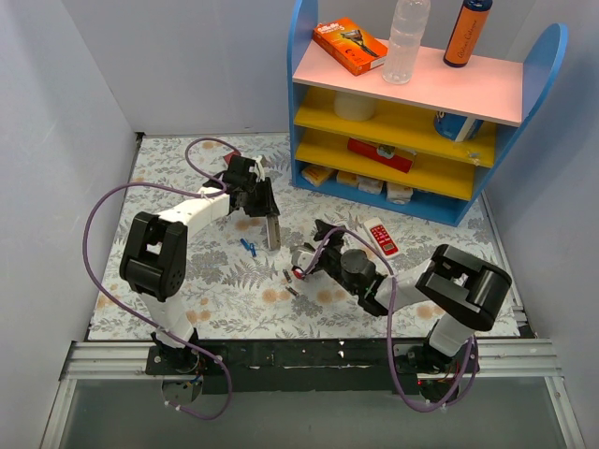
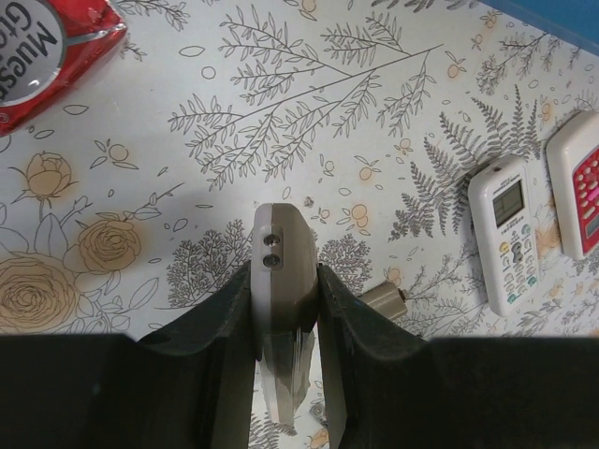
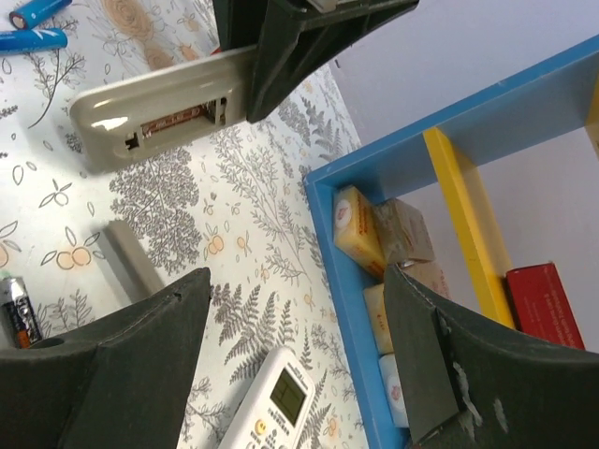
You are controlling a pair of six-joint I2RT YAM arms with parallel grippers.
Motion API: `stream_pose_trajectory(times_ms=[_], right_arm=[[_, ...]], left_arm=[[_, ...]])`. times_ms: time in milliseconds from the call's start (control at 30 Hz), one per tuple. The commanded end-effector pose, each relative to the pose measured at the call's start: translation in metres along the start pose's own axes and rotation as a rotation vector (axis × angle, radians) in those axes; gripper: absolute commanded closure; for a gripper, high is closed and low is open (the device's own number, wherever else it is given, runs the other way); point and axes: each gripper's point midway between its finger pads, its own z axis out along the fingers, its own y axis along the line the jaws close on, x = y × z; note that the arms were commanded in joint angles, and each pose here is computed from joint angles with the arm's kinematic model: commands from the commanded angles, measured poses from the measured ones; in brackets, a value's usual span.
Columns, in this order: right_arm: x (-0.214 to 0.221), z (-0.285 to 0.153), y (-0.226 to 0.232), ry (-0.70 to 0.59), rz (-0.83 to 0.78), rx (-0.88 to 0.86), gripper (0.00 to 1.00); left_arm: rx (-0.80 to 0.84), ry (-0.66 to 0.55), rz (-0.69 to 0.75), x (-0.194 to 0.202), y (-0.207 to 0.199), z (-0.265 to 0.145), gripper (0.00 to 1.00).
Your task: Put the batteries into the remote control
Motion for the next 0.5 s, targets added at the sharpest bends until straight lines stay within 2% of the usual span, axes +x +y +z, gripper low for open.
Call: stream_pose_trajectory(times_ms=[0,100,133,200,233,267,300,367,467], right_arm=[[0.003,-0.010,-0.004,0.029,0.066,0.013,0.19],[0.001,-0.018,-0.004,0.046,0.149,-0.008,0.19],[-0.006,-0.021,-0.009,0.040,0.225,-0.002,0.18],[0.001,-0.023,-0.001,0.126,0.297,-0.056,0.14],[-0.007,-0.024,-0.008,0.133,0.341,-0.060,0.08],[-0.002,-0.028,0.004,0.226,0.413,-0.126,0.04],[-0.005,-0.029,0.002,0.250,0.448,-0.138,0.02],[-0.019,-0.030,-0.005,0.263,0.543,-0.156,0.02],[-0.014,-0.044,0.002,0.400,0.649,-0.207,0.02]], left_arm=[[-0.015,-0.074,0.027,-0.022,-0.003,-0.017,1.00],[-0.001,-0.105,0.032,-0.028,-0.010,-0.031,1.00],[0.004,-0.116,0.033,-0.030,-0.012,-0.036,1.00],[0.030,-0.141,0.033,-0.032,-0.020,-0.049,1.00],[0.049,-0.174,0.040,-0.035,-0.026,-0.062,1.00],[0.060,-0.191,0.034,-0.035,-0.028,-0.069,1.00],[0.080,-0.204,0.037,-0.034,-0.032,-0.076,1.00],[0.119,-0.253,0.035,-0.029,-0.039,-0.097,1.00],[0.171,-0.315,0.040,-0.018,-0.044,-0.125,1.00]])
